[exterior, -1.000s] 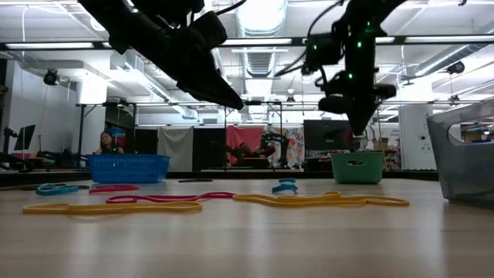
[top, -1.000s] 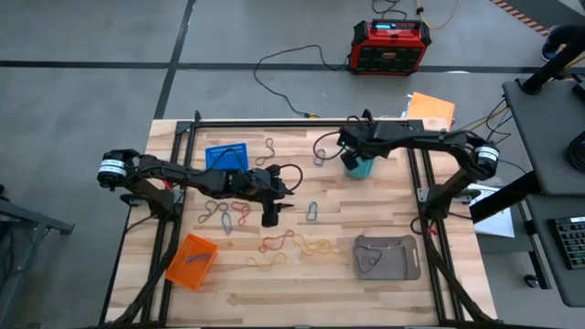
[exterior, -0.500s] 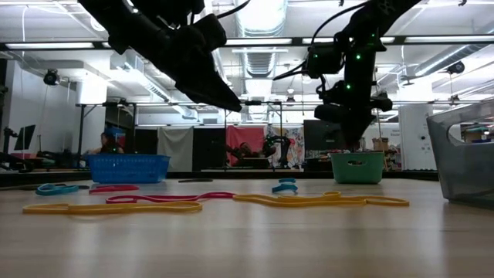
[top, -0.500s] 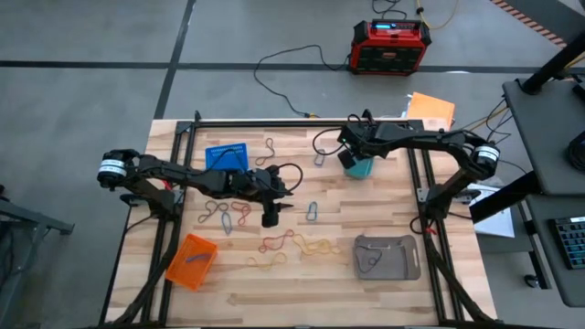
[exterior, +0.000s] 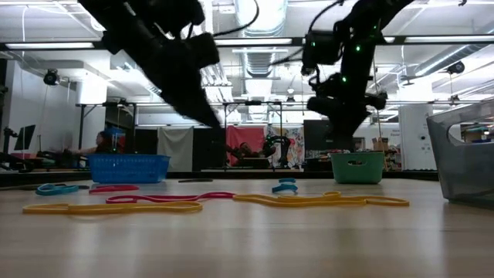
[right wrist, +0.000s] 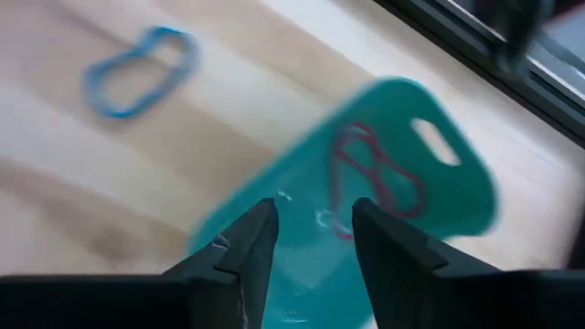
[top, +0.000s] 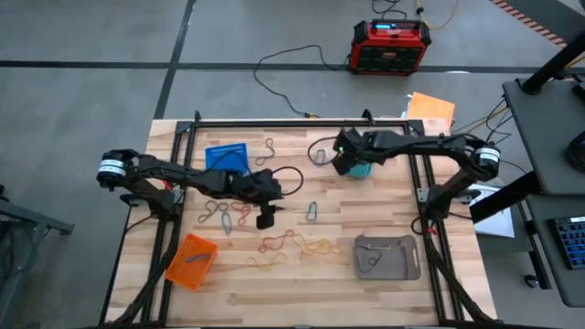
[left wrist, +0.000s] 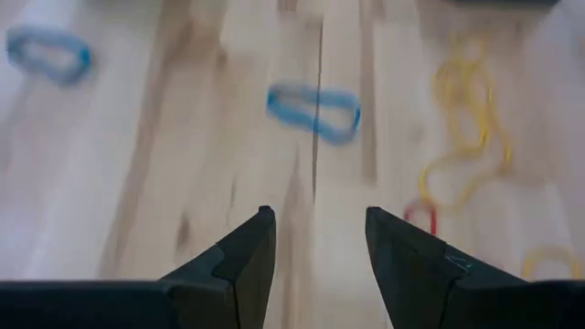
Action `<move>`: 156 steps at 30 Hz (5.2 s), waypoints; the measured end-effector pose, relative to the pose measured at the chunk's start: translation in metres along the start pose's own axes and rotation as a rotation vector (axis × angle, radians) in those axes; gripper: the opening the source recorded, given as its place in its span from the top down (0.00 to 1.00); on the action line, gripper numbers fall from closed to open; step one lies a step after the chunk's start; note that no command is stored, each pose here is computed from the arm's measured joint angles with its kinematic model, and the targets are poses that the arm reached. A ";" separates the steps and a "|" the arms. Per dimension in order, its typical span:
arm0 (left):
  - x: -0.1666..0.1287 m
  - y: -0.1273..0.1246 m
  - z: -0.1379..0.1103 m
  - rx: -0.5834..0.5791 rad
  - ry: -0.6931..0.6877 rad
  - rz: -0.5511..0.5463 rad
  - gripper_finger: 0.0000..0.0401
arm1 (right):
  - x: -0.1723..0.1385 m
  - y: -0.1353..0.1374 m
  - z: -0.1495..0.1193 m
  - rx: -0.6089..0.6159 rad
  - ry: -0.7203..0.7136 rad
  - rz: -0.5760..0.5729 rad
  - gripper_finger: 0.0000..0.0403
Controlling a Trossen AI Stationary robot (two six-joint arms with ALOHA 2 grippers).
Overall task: Sort rubber bands into baskets
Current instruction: Put the bottom left blue rubber band into the orange bin
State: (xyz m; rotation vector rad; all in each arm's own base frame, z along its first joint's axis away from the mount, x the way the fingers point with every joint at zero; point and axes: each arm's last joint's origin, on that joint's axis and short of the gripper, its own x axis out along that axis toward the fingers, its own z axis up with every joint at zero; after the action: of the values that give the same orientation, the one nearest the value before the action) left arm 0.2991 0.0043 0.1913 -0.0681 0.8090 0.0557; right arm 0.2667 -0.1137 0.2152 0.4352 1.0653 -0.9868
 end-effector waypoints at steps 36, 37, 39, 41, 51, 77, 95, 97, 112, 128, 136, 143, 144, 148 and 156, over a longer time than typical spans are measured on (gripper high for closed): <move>-0.034 -0.013 -0.064 -0.581 0.769 0.256 0.61 | -0.069 0.082 -0.052 -0.275 -0.254 0.281 0.65; -0.034 -0.014 -0.066 -0.592 0.771 0.268 0.61 | -0.069 0.082 -0.052 -0.278 -0.255 0.281 0.65; -0.034 -0.016 -0.070 -0.609 0.774 0.293 0.61 | -0.069 0.082 -0.052 -0.283 -0.255 0.280 0.64; -0.034 -0.017 -0.073 -0.622 0.780 0.308 0.61 | -0.069 0.082 -0.052 -0.285 -0.255 0.280 0.64; -0.033 -0.023 -0.086 -0.659 0.802 0.348 0.61 | -0.069 0.082 -0.052 -0.287 -0.257 0.282 0.64; -0.027 -0.028 -0.094 -0.670 0.763 0.321 0.69 | -0.068 0.082 -0.053 -0.285 -0.254 0.280 0.65; -0.021 -0.028 -0.106 -0.686 0.770 0.304 0.71 | -0.066 0.082 -0.054 -0.283 -0.254 0.281 0.64; -0.021 -0.028 -0.107 -0.679 0.774 0.300 0.73 | -0.065 0.082 -0.054 -0.283 -0.255 0.282 0.64; -0.022 -0.033 -0.103 -0.504 0.783 0.206 1.00 | -0.057 0.081 -0.060 -0.291 -0.243 0.272 0.65; -0.070 -0.088 -0.029 -0.069 0.749 0.004 1.00 | -0.055 0.081 -0.062 -0.287 -0.248 0.277 0.65; -0.114 -0.116 -0.028 -0.098 0.846 -0.024 1.00 | -0.053 0.080 -0.063 -0.291 -0.242 0.271 0.66; -0.134 -0.128 -0.057 -0.264 0.966 -0.047 1.00 | -0.051 0.082 -0.064 -0.280 -0.261 0.287 0.67; -0.136 -0.128 -0.063 -0.300 1.002 -0.045 1.00 | -0.051 0.082 -0.063 -0.278 -0.268 0.292 0.67; -0.136 -0.126 -0.081 -0.381 1.053 0.032 1.00 | -0.049 0.082 -0.064 -0.279 -0.273 0.296 0.65; -0.130 -0.124 -0.092 -0.401 1.063 0.106 0.94 | -0.048 0.083 -0.064 -0.277 -0.275 0.298 0.62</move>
State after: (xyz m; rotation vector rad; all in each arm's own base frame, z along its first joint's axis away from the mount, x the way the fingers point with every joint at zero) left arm 0.1526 -0.1296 0.2270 -0.4607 1.8553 0.2983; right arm 0.2958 -0.0021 0.2164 0.2141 0.8424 -0.6027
